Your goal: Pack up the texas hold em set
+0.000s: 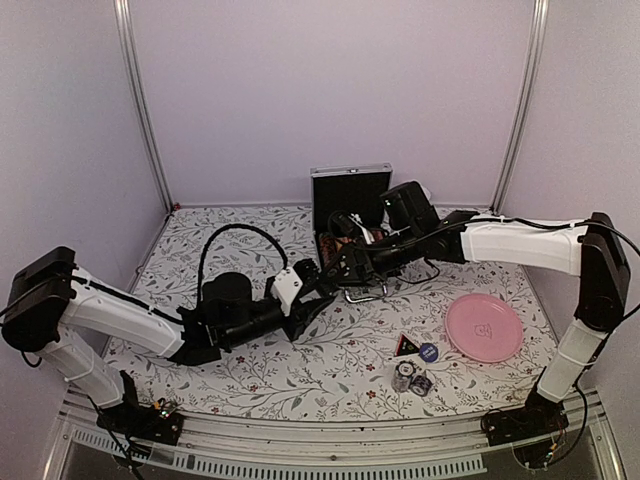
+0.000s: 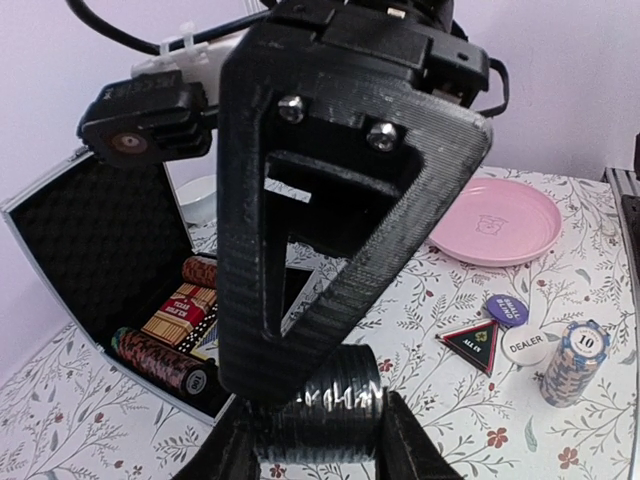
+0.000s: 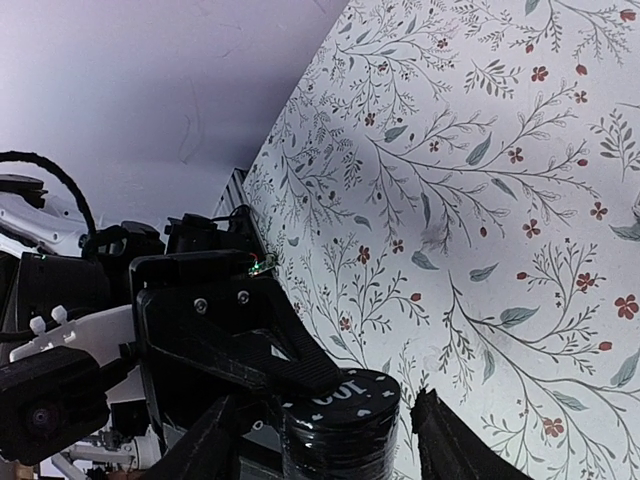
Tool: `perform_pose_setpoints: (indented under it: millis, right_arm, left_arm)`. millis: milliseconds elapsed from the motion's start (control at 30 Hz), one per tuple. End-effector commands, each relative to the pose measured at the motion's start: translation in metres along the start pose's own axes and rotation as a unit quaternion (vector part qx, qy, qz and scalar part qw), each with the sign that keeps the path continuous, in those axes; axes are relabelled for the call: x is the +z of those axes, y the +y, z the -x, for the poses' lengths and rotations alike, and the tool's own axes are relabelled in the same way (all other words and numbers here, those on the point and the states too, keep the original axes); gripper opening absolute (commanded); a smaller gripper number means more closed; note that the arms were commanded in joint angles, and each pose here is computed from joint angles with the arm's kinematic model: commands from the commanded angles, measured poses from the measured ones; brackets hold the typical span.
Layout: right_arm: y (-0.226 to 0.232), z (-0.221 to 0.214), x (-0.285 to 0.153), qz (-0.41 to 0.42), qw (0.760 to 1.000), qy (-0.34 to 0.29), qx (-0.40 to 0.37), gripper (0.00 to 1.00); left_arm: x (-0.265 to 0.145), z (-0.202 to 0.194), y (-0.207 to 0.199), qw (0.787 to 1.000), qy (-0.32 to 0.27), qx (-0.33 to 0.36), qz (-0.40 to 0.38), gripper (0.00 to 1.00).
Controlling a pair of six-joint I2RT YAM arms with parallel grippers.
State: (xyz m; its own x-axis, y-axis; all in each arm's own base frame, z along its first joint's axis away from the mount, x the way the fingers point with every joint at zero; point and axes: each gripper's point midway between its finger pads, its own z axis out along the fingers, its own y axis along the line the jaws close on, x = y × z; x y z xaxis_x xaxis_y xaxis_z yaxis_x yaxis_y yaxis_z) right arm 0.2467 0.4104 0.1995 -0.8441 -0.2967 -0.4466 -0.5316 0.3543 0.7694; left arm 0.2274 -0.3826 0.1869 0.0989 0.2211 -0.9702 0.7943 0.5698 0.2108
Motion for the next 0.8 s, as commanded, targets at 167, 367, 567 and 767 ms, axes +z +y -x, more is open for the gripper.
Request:
perform_pose_setpoints:
  millis: [167, 367, 567, 767]
  right_arm:
    - [0.013, -0.009, 0.006, 0.023, 0.999, 0.019, -0.043, 0.59]
    - [0.014, -0.015, 0.007, 0.035, 0.997, 0.030, -0.056, 0.54]
    - [0.012, -0.022, 0.010, 0.045, 0.996, 0.043, -0.061, 0.54]
    - [0.006, -0.025, 0.015, 0.045, 0.996, 0.050, -0.060, 0.54]
  left_arm:
    - [0.000, 0.013, -0.003, 1.000, -0.022, 0.005, -0.002, 0.15]
    - [-0.004, 0.015, -0.002, 1.000, -0.026, -0.007, -0.002, 0.15]
    - [-0.006, 0.016, -0.002, 1.000, -0.026, -0.013, -0.003, 0.15]
    - [-0.007, 0.019, -0.003, 0.999, -0.030, -0.011, -0.006, 0.15]
